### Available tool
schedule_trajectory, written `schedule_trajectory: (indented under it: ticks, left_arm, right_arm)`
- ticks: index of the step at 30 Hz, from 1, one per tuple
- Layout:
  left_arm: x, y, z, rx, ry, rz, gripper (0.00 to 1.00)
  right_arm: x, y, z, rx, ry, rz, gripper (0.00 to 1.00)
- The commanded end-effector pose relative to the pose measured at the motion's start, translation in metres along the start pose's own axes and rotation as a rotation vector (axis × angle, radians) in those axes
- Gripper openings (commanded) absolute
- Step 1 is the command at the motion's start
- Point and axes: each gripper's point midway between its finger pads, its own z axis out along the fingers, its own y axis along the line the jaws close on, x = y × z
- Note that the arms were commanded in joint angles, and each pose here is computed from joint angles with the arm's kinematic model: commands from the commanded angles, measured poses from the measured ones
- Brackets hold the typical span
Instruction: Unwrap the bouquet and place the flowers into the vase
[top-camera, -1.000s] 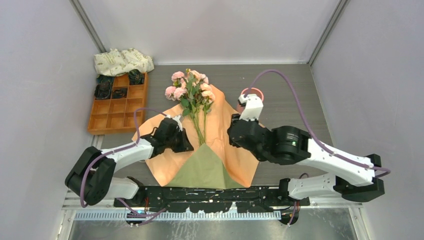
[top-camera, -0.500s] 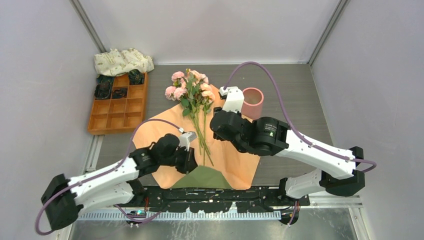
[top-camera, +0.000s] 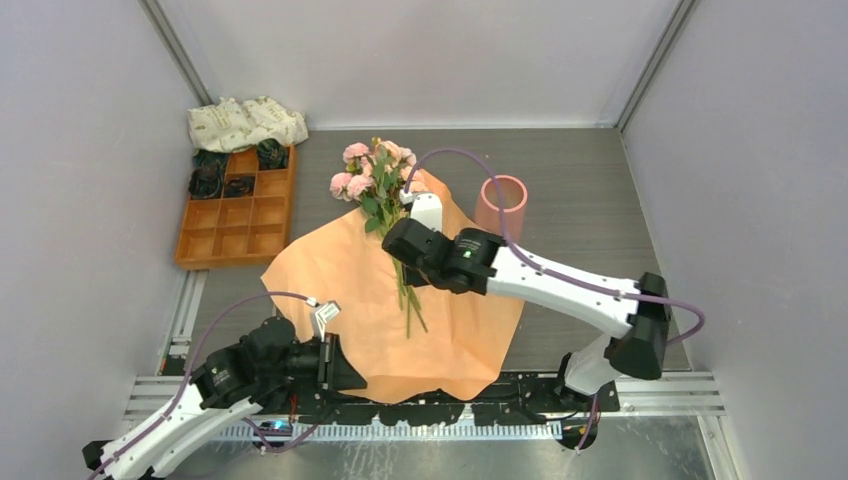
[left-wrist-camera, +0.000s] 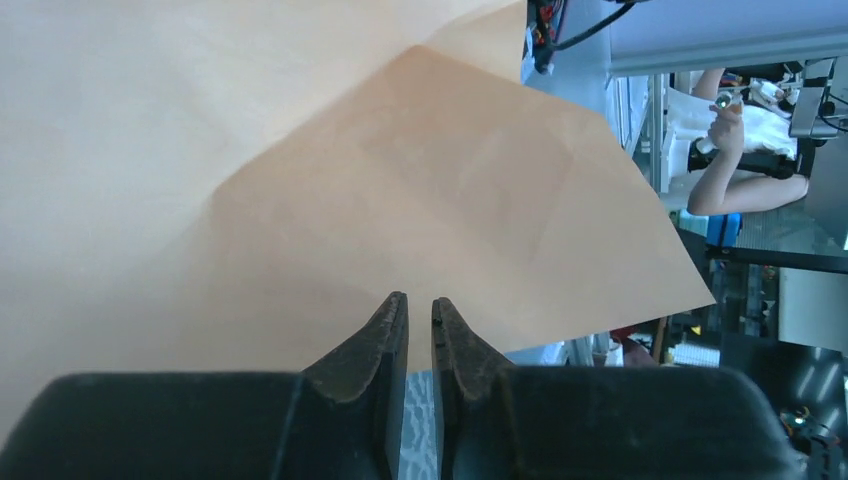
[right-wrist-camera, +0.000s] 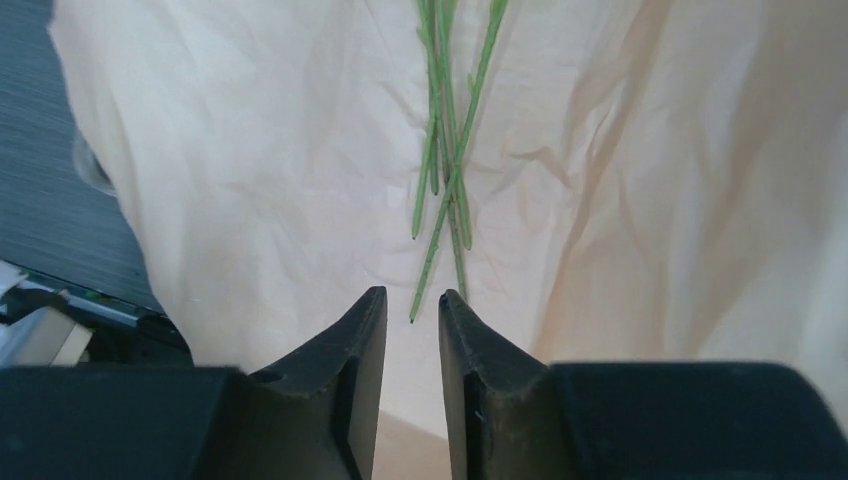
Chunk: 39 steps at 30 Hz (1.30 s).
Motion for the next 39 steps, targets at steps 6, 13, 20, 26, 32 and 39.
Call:
schedule_trajectory:
  ticks: [6, 13, 20, 26, 32, 39]
  left_arm:
    - [0.018, 0.002, -0.013, -0.034, 0.075, -0.061, 0.16]
    - [-0.003, 0.005, -0.015, -0.114, -0.003, -0.001, 0.15]
    - [-0.06, -0.003, -0.018, -0.326, -0.096, 0.109, 0.13]
    - [-0.148, -0.03, -0.033, -0.508, -0.356, 0.145, 0.11]
    - [-0.214, -0.067, -0.076, -0.649, -0.58, 0.163, 0.09]
    - [-0.261, -0.105, -0.141, -0.744, -0.828, 0.187, 0.12]
  right_arm:
    - [0.095, 0.012, 0.063, -0.033, 0.227, 0.015, 0.14]
    - [0.187, 0.024, 0.037, -0.073, 0.386, -0.109, 0.09]
    - [0.266, 0.036, -0.003, -0.105, 0.538, -0.246, 0.09]
    - [0.297, 0.027, -0.02, -0.085, 0.622, -0.297, 0.12]
    - [0.272, 0.014, -0.027, -0.032, 0.539, -0.301, 0.18]
    - [0.158, 0.028, -0.038, 0.02, 0.26, -0.319, 0.43]
